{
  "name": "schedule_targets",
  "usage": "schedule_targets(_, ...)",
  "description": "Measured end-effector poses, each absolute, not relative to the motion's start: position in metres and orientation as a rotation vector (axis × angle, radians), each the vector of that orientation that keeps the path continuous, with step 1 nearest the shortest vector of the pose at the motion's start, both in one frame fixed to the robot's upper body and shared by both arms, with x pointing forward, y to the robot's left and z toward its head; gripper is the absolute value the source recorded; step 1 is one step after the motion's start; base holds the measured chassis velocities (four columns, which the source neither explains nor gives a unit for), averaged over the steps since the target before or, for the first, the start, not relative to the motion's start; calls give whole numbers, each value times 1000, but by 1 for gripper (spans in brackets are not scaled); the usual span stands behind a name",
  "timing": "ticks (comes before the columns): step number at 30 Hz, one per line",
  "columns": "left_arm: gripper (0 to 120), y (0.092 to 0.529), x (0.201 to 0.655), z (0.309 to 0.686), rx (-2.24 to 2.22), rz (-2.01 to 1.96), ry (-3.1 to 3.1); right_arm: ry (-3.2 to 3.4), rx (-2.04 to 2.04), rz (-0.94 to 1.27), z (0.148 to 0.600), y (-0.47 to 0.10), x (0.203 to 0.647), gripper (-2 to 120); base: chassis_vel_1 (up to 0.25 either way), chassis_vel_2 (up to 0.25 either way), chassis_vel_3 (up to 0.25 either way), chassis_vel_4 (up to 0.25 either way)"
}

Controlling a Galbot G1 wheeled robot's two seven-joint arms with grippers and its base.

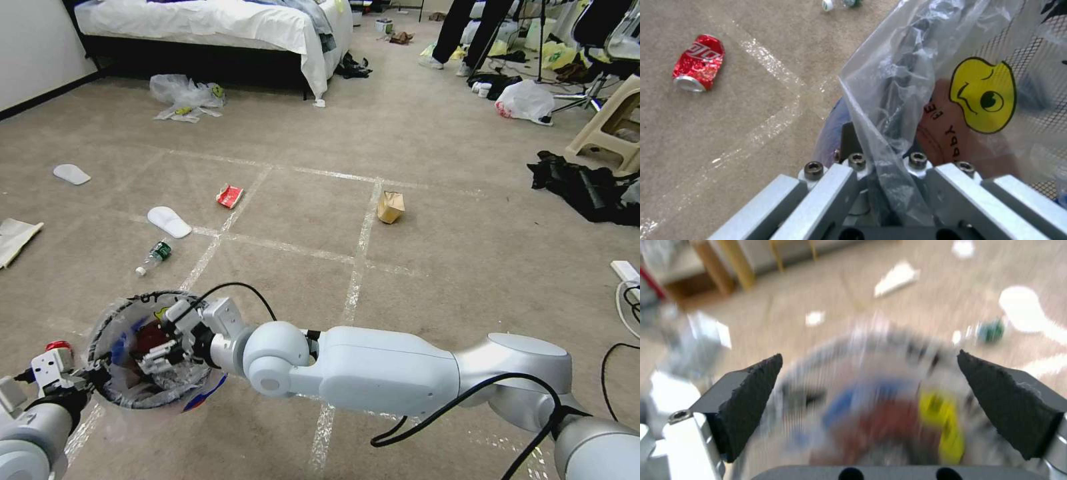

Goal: Pick up the trash bin and place the garbage on the floor into it.

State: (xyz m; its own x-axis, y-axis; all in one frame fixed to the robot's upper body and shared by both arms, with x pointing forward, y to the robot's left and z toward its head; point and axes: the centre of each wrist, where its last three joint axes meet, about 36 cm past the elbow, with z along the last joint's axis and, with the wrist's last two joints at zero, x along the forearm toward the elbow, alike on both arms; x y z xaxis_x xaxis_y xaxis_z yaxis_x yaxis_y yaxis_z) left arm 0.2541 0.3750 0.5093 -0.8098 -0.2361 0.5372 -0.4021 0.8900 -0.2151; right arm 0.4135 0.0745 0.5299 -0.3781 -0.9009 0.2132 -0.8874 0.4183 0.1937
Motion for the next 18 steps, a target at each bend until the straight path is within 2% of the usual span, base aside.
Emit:
schedule_targets(4,1,377,254,510,467,429,-2546,-2476,1586,-191,554,63,426,100,0,0,0,0)
schedule_targets(7,1,380,254,511,478,422,-2547,-2613,1612,-402,591,28,446,100,0,0,0,0)
schedule_targets(8,1,380,254,511,478,422,-2547,-2613,1612,-402,591,28,446,100,0,0,0,0)
schedule_targets(9,1,381,254,511,478,418,-2548,-2669,1593,-473,603,10,453,100,0,0,0,0)
schedule_targets(10,1,384,254,510,483,399,-2550,-2818,1500,-617,626,-42,466,100,0,0,0,0)
schedule_targets(11,1,384,254,510,483,399,-2550,-2818,1500,-617,626,-42,466,100,0,0,0,0)
schedule_targets(13,1,384,255,510,482,395,-2552,-2971,1349,-666,633,-103,473,100,0,0,0,0)
schedule_targets(14,1,384,255,510,482,395,-2552,-2971,1349,-666,633,-103,473,100,0,0,0,0)
schedule_targets(16,1,384,254,509,482,395,-2551,-3104,1196,-660,636,-156,471,100,0,0,0,0)
schedule_targets(17,1,384,254,509,482,395,-2551,-3104,1196,-660,636,-156,471,100,0,0,0,0)
schedule_targets(18,1,385,254,509,482,397,-2549,-3203,1089,-622,637,-188,464,100,0,0,0,0)
